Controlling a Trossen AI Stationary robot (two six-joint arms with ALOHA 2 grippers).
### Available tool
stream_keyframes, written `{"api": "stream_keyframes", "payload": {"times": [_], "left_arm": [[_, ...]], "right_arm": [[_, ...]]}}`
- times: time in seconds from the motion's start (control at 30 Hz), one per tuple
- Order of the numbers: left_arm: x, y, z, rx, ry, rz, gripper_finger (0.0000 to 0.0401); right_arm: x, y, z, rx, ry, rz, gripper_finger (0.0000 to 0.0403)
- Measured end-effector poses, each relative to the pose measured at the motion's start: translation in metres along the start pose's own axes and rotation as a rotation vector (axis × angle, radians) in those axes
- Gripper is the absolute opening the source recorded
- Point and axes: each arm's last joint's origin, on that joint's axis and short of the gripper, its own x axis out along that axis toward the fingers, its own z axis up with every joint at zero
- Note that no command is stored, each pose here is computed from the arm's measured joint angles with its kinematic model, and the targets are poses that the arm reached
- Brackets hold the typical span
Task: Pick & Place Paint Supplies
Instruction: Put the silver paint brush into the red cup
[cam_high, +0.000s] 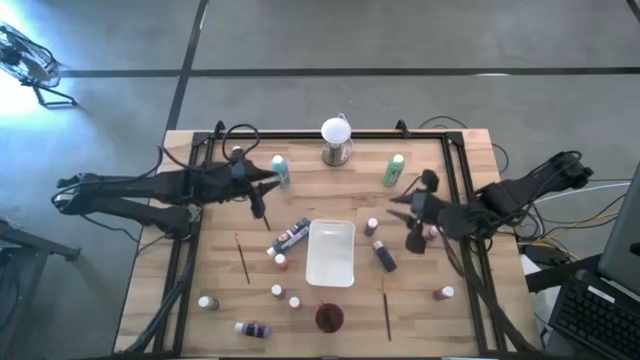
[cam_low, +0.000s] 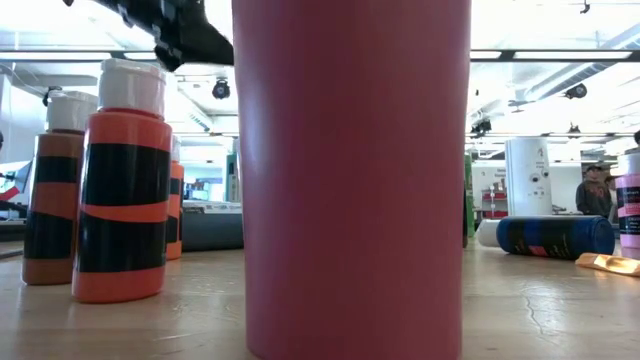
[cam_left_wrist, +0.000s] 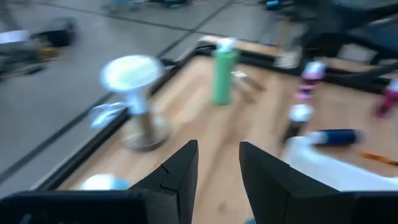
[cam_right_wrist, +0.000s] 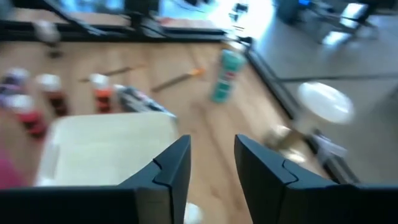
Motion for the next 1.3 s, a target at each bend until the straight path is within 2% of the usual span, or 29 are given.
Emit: {"api": "stream_keyframes", "payload": {"times": [0.17,0.33,0.53,0.77,1.03,1.3], "left_arm": [[0.007,0.006,-0.023,0.017,0.036,0.175,0.0123],[0.014,0.009,-0.049,0.013,0.057,0.25,0.0123],[0.02,0.01,-0.07,0.016,0.03,0.248,0.0124],[0.021,0.011,-0.074,0.025,-0.002,0.249,0.0124],[0.021,0.01,-0.071,0.012,-0.026,0.246,0.0124],[0.021,0.01,-0.071,0.022,-0.031,0.245,0.0124]], "right_arm": [[-0.006,-0.015,-0.004,0.049,0.018,-0.094,0.0109],[-0.005,-0.028,-0.004,0.081,0.028,-0.145,0.0116],[-0.002,-0.046,-0.003,0.104,0.039,-0.228,0.0138],[0.011,-0.07,-0.006,0.148,0.104,-0.371,0.0154],[0.038,-0.09,-0.039,0.214,0.189,-0.485,0.0168],[0.054,-0.1,-0.069,0.291,0.18,-0.442,0.0176]]}}
